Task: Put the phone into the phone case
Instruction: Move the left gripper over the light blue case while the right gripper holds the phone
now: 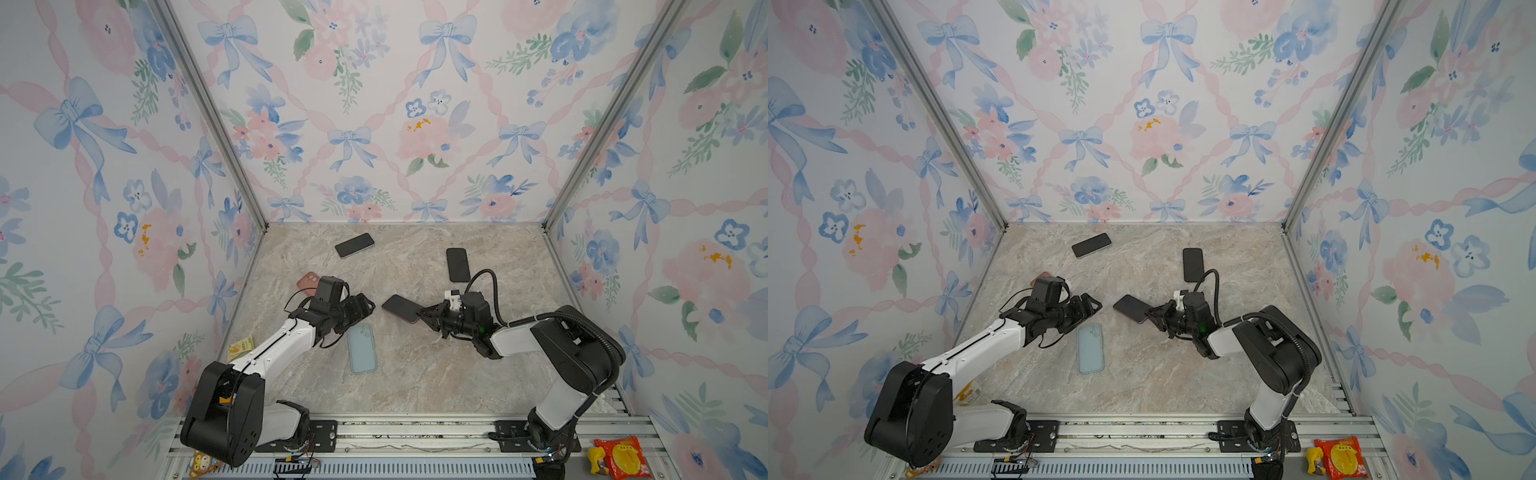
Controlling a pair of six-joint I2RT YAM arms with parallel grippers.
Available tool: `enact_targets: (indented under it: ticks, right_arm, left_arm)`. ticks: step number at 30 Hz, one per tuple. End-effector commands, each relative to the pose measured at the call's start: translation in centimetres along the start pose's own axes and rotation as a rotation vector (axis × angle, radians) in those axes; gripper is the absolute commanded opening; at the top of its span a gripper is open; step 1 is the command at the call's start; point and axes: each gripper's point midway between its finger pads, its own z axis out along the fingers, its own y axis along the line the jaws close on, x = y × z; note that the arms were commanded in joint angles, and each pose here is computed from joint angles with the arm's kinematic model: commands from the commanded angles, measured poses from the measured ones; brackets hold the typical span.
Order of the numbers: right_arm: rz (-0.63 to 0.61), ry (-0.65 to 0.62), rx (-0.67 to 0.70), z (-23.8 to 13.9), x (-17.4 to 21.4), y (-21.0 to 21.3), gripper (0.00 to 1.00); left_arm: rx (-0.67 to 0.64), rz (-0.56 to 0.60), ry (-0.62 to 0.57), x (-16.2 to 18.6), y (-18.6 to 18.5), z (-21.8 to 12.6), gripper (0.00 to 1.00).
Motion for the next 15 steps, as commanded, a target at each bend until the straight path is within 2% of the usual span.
enact_targets:
  ticks: [1,6,15]
  right_arm:
    - [-0.132,0.028,-0.009,-0.7,0.7,2.9,0.0]
    - [-0.226,0.041,0.047,-1.2,1.3,3.5,0.0]
    - [-0.328,0.08,0.083,-1.7,2.2,4.9,0.0]
  left_arm:
    - [-0.157,0.002,0.035,2.5,4.1,-0.8,0.82]
    - [-0.222,-0.005,0.024,3.0,5.4,-2.6,0.83]
    - [-0.247,-0.096,0.136,8.1,8.3,-2.3,0.86]
